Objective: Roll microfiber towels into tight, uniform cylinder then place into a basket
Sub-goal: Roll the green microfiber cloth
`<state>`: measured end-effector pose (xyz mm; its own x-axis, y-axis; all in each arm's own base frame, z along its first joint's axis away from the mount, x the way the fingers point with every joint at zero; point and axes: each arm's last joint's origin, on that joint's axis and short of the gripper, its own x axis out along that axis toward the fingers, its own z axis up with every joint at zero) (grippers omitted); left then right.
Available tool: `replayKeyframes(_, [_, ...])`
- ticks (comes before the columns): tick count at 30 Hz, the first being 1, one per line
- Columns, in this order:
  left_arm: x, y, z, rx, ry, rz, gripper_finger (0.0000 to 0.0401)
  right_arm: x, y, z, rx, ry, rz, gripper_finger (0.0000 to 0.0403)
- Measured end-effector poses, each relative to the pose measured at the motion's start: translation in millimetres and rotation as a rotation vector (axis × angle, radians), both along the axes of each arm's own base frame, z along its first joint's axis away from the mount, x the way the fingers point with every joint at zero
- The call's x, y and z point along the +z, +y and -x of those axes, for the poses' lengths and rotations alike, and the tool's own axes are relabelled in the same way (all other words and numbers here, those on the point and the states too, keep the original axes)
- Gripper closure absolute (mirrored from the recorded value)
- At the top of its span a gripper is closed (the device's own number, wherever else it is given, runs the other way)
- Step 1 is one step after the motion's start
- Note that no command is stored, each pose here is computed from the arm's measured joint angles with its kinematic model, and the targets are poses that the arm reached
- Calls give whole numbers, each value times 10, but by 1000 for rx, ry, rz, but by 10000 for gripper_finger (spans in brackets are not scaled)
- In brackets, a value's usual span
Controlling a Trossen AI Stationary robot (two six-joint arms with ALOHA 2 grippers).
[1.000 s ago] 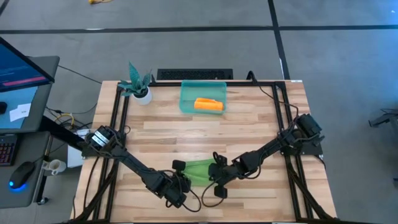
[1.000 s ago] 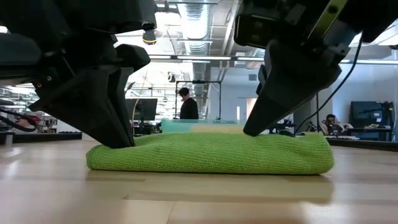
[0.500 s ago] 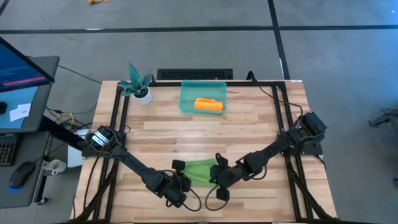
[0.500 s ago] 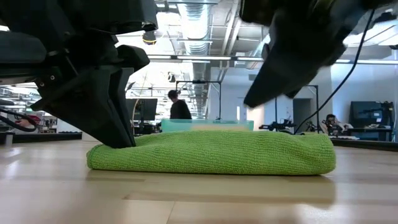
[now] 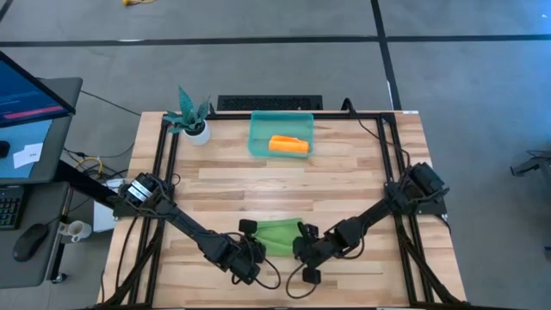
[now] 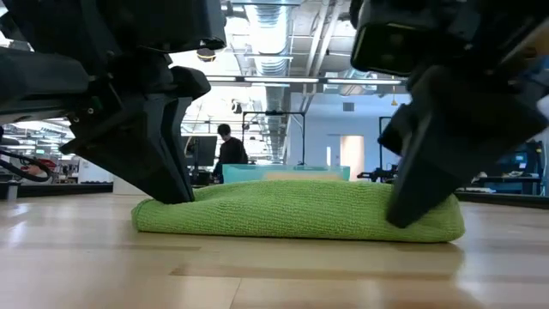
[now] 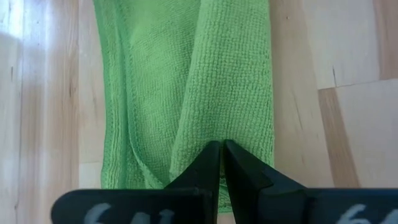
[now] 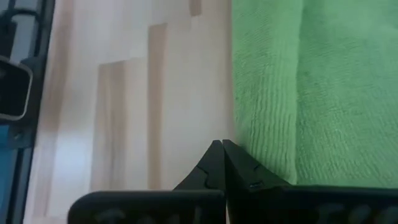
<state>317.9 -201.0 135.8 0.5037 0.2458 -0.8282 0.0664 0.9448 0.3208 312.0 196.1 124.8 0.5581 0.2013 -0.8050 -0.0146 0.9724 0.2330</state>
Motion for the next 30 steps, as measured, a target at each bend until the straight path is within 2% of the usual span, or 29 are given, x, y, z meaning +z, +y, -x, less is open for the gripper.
replayKeyframes(16, [-1,-1,1,-2,3,4,386,35,-247,-121,-163,-16,23,392])
replayKeyframes(30, [-1,-1,1,-2,4,4,386,126,-257,-209,-165,-48,25,392])
